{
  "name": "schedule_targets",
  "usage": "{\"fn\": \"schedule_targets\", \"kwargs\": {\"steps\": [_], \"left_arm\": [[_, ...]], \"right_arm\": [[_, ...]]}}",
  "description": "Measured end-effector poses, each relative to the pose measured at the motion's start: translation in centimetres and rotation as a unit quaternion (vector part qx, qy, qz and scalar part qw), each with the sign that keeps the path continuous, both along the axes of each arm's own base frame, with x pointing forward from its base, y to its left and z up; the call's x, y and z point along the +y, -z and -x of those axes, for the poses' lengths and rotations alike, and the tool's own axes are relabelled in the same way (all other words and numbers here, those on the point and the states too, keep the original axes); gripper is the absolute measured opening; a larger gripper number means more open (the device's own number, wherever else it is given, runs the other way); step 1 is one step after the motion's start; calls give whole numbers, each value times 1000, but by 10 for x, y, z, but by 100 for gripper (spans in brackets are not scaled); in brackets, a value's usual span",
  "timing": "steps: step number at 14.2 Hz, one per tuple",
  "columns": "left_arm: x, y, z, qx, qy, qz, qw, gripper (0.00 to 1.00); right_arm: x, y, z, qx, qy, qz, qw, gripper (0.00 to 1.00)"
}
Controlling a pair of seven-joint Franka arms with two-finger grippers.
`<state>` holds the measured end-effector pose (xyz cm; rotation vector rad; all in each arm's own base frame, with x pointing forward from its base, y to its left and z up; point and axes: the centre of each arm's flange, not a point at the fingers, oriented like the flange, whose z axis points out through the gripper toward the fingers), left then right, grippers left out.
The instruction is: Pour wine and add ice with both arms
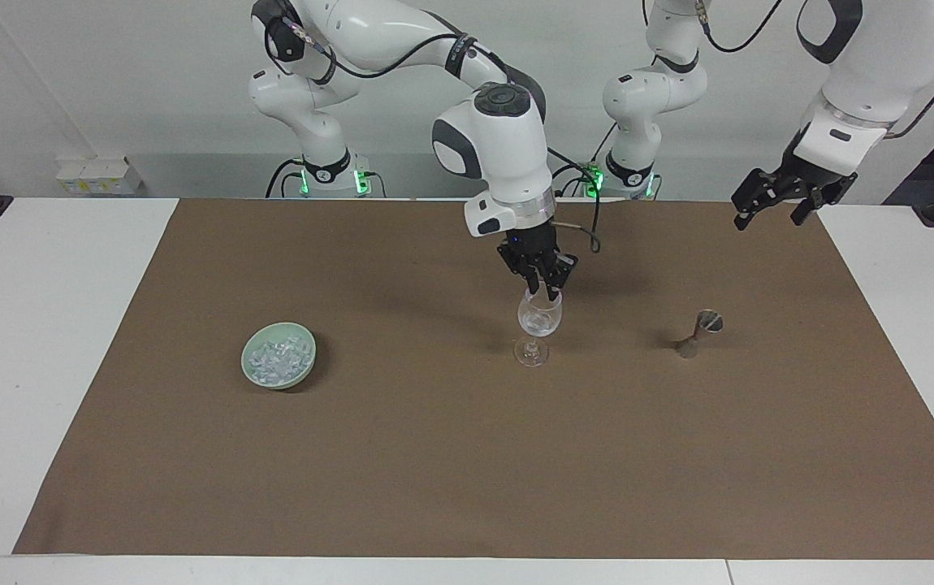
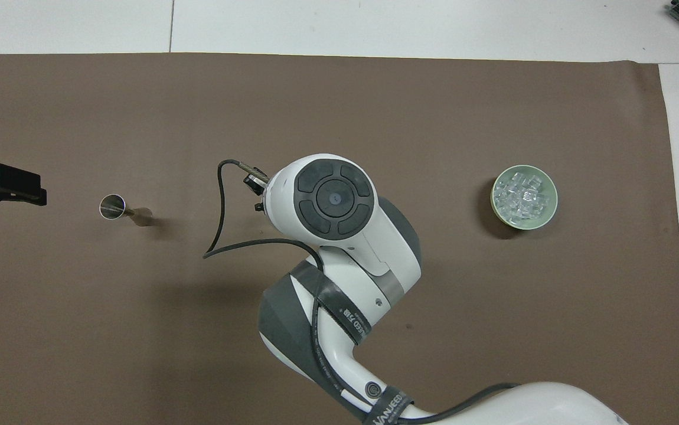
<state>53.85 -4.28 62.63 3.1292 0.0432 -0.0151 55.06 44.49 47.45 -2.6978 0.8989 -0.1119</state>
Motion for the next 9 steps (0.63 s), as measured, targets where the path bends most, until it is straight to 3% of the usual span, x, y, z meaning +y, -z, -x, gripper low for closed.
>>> {"fn": "schedule_targets", "kwargs": {"steps": [5, 9], "left_arm": [[-13, 5, 3, 10, 14, 1, 1000, 100], [-16, 7, 3, 11, 17, 1, 1000, 100]], "right_arm": [[-3, 0, 2, 18, -2, 16, 1000, 38], [-11, -30, 9, 20, -1, 26, 999, 39]]}}
